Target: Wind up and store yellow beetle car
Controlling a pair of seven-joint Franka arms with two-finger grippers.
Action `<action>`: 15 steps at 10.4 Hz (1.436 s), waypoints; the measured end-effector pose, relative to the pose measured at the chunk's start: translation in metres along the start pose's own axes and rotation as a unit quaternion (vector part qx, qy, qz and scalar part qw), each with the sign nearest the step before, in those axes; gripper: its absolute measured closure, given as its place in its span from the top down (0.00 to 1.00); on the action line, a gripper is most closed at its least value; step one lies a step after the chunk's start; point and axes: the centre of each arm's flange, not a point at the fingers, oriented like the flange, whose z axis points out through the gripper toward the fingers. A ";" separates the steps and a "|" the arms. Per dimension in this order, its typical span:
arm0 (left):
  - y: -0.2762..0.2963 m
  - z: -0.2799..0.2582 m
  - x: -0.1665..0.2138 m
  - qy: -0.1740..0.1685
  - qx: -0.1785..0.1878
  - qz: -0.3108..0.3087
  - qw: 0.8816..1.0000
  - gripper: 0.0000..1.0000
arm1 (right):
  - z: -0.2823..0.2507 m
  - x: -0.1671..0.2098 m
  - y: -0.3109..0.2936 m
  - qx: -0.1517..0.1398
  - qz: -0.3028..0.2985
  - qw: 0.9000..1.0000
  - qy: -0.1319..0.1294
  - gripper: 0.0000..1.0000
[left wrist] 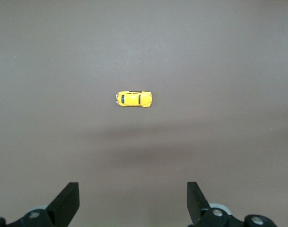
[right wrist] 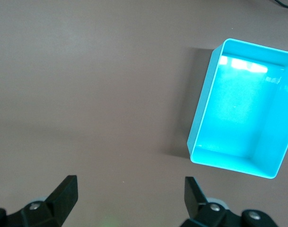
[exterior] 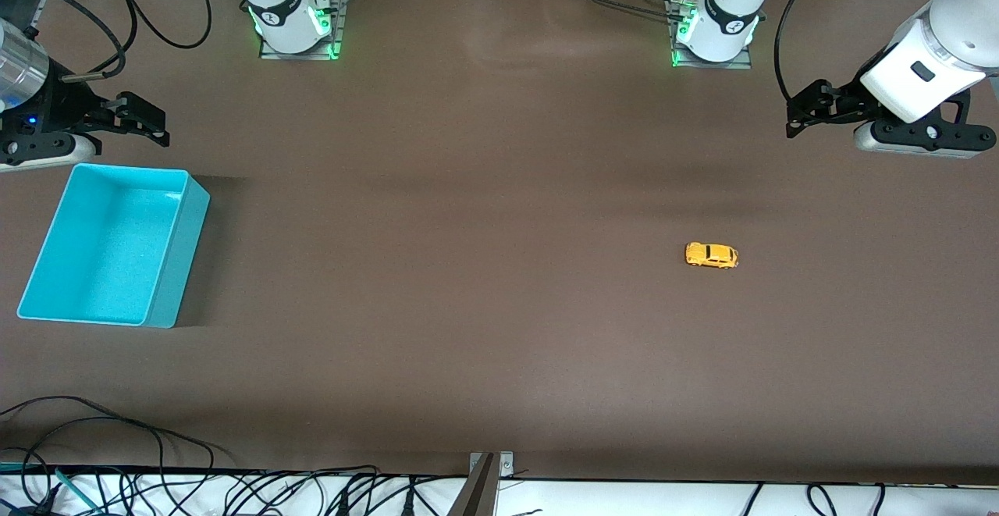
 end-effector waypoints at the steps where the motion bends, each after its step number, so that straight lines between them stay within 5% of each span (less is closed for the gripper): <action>1: -0.001 0.000 0.000 -0.002 0.000 -0.002 1.000 1.00 | 0.000 0.000 0.000 0.000 0.000 1.000 0.000 1.00; 15: -0.013 0.002 -0.002 -0.013 0.000 -0.013 1.000 1.00 | 0.001 -0.002 0.000 0.001 0.000 1.000 -0.006 1.00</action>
